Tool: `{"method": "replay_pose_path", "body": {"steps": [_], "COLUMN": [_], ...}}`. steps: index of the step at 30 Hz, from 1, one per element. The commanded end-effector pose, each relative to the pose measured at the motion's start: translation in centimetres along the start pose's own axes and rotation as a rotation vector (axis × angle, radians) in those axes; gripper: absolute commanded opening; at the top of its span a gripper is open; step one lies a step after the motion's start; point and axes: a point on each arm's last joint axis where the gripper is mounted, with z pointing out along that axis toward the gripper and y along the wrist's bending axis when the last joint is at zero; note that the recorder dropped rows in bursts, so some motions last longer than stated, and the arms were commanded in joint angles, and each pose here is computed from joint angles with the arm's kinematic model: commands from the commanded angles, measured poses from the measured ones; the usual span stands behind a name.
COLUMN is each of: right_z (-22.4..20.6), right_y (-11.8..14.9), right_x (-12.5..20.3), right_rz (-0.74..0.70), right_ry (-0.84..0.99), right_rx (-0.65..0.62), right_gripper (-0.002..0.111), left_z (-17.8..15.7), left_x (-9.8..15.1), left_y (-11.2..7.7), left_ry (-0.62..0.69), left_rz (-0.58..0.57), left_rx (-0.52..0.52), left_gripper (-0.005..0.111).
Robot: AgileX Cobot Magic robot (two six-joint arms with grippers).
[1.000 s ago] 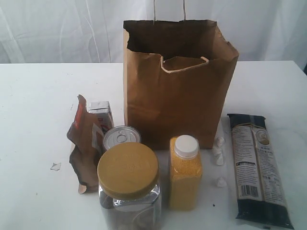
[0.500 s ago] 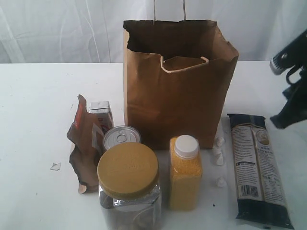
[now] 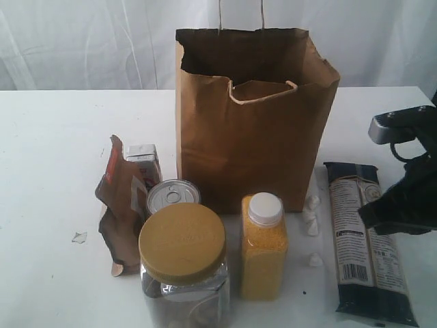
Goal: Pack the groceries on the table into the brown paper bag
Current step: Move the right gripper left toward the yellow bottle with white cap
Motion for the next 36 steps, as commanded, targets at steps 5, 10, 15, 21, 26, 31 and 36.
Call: {"method": "replay_pose_path", "body": {"steps": [5,10,15,21,26,31,36], "right_z": [-0.1,-0.1,0.0,1.5,2.7,2.1,0.9], "right_y": [1.5,1.5,1.8,2.9,4.7,4.8,6.2], "right_x": [0.0,-0.1,0.0,1.2,3.0,3.3,4.0], "right_rz": [-0.062,-0.060,-0.007,-0.034,-0.070,0.114,0.080], "right_ry": [0.003,0.002,0.013,0.031,0.021,-0.159,-0.166], "right_rx": [-0.080,-0.082,-0.084,-0.091,-0.050,0.019,-0.065], "right_gripper": [0.000,0.000,0.000,0.000,0.000,0.000,0.000], "left_z": [0.0,0.0,0.0,0.0,0.0,0.0,0.0], "left_x": [0.1,0.1,0.1,0.1,0.1,0.1,0.1], "left_y": [0.0,0.0,0.0,0.0,0.0,0.0,0.0], "left_ry": [-0.001,-0.001,-0.001,-0.001,-0.001,-0.001,-0.001], "left_rz": [-0.004,-0.004,-0.004,-0.004,-0.004,-0.004,-0.004], "left_rx": [-0.003,-0.003,-0.003,-0.003,-0.003,-0.003,-0.003], "left_gripper": [0.000,0.000,0.000,0.000,0.000,0.000,0.000]}}
